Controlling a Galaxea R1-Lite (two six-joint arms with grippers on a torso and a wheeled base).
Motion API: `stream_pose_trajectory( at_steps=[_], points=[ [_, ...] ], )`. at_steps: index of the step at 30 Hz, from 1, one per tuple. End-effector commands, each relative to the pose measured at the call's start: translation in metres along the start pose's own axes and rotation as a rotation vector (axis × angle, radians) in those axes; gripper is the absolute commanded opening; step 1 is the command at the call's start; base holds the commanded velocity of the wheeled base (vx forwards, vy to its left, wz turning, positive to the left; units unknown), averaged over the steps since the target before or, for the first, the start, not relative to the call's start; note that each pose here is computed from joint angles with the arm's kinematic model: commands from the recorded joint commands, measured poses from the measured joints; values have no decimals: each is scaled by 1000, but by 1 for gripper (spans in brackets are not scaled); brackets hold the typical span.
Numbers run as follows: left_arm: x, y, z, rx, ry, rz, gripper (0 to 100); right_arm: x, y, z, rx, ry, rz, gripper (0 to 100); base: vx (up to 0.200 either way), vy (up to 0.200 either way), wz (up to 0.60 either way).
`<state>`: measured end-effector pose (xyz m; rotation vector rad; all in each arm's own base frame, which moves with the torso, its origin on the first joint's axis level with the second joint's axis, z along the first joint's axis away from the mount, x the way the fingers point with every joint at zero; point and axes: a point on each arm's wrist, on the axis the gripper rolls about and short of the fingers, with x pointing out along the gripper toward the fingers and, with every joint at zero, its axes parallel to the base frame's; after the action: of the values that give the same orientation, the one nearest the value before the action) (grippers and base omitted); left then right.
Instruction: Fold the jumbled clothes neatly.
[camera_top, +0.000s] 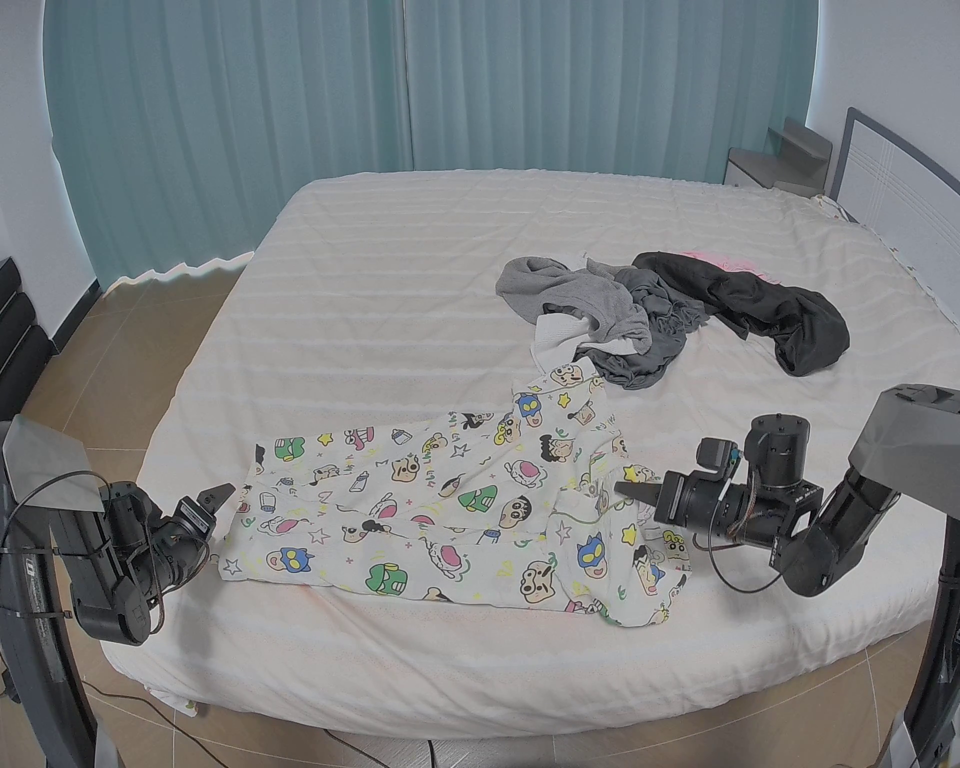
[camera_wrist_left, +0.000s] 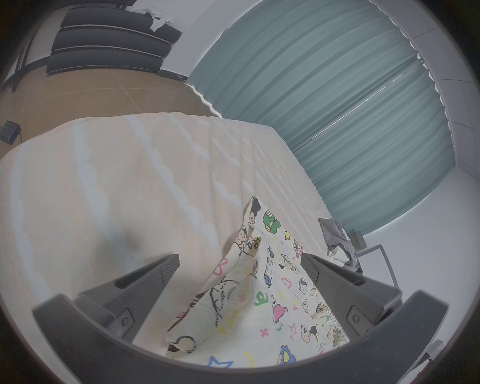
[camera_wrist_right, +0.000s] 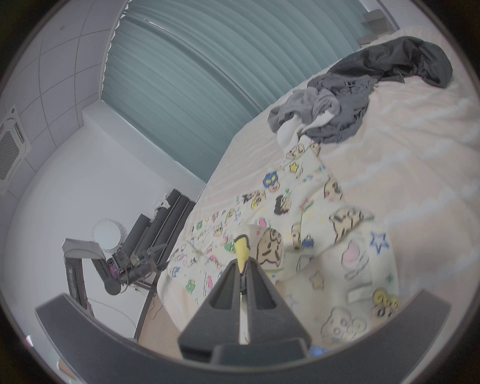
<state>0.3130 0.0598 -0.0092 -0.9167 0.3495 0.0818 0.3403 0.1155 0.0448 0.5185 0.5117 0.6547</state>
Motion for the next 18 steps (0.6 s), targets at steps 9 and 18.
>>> stream_pose_trajectory(
  at_steps=[9,18],
  points=[
    [0,0,0,-1,-2,1,100,15,-23,32,6,-65,-60,0,0,0,0],
    [-2,-1,-2,2,7,-2,100,31,-35,30,18,-43,-74,0,0,0,0]
  ],
)
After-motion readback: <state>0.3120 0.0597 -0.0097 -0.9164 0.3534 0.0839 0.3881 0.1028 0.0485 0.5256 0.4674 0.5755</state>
